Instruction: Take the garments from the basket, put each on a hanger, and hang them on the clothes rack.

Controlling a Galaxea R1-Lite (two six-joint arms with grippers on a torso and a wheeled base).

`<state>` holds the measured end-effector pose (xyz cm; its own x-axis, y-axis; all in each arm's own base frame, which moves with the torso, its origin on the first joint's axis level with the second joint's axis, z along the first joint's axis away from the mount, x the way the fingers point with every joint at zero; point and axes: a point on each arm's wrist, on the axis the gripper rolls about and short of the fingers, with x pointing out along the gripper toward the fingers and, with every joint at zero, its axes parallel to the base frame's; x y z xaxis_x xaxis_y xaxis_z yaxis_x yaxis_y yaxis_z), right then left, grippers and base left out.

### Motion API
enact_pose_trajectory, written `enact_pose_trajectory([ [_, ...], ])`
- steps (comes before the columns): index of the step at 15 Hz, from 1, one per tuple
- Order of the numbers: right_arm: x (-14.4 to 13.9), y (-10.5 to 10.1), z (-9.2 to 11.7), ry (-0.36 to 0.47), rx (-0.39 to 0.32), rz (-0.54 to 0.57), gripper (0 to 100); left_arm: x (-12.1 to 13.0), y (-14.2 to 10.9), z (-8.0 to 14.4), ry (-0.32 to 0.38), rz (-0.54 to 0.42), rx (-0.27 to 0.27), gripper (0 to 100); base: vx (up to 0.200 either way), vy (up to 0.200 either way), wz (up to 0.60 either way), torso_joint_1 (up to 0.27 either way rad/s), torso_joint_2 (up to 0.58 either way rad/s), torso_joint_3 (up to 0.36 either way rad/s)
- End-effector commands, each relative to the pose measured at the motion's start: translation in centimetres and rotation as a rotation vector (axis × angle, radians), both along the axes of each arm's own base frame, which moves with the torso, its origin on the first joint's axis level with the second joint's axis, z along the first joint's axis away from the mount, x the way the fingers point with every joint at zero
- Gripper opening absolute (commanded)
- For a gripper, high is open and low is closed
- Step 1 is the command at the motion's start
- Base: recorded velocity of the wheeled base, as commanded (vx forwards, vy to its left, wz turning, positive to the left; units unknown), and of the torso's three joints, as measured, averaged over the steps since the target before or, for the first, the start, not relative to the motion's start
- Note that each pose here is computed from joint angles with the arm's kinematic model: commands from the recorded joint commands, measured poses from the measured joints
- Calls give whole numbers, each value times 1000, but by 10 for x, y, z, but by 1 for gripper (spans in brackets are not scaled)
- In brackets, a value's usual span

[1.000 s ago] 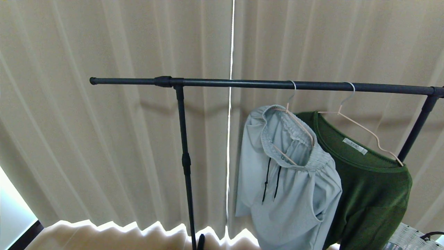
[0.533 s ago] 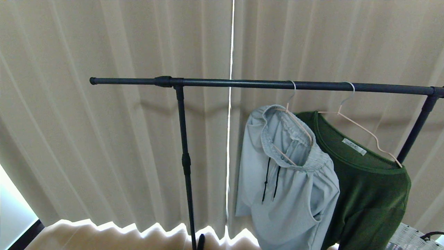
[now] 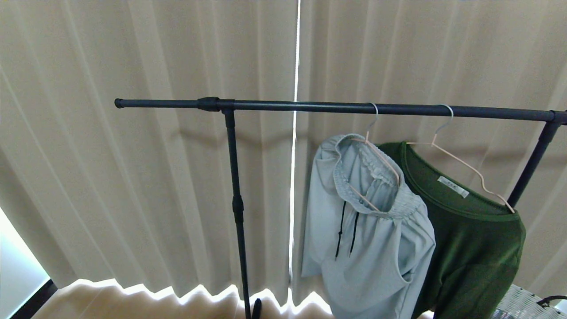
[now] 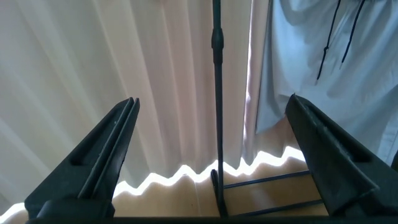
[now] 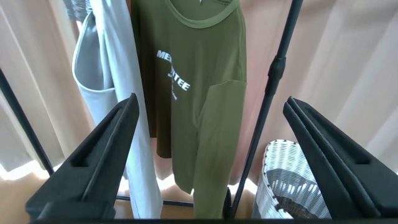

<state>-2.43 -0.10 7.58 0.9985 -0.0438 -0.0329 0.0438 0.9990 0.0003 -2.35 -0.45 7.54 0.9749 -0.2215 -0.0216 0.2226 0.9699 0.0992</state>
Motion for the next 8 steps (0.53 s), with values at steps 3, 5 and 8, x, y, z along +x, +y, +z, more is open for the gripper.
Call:
enact_pose_trajectory([
  [3, 0, 0, 0, -2, 3, 1, 100, 0, 0, 0, 2, -1, 0, 100, 0, 0, 0, 0, 0, 0],
  [5, 0, 0, 0, -2, 4, 1, 100, 0, 0, 0, 2, -1, 0, 100, 0, 0, 0, 0, 0, 0],
  [8, 0, 0, 0, -4, 9, 1, 100, 0, 0, 0, 2, -1, 0, 100, 0, 0, 0, 0, 0, 0],
])
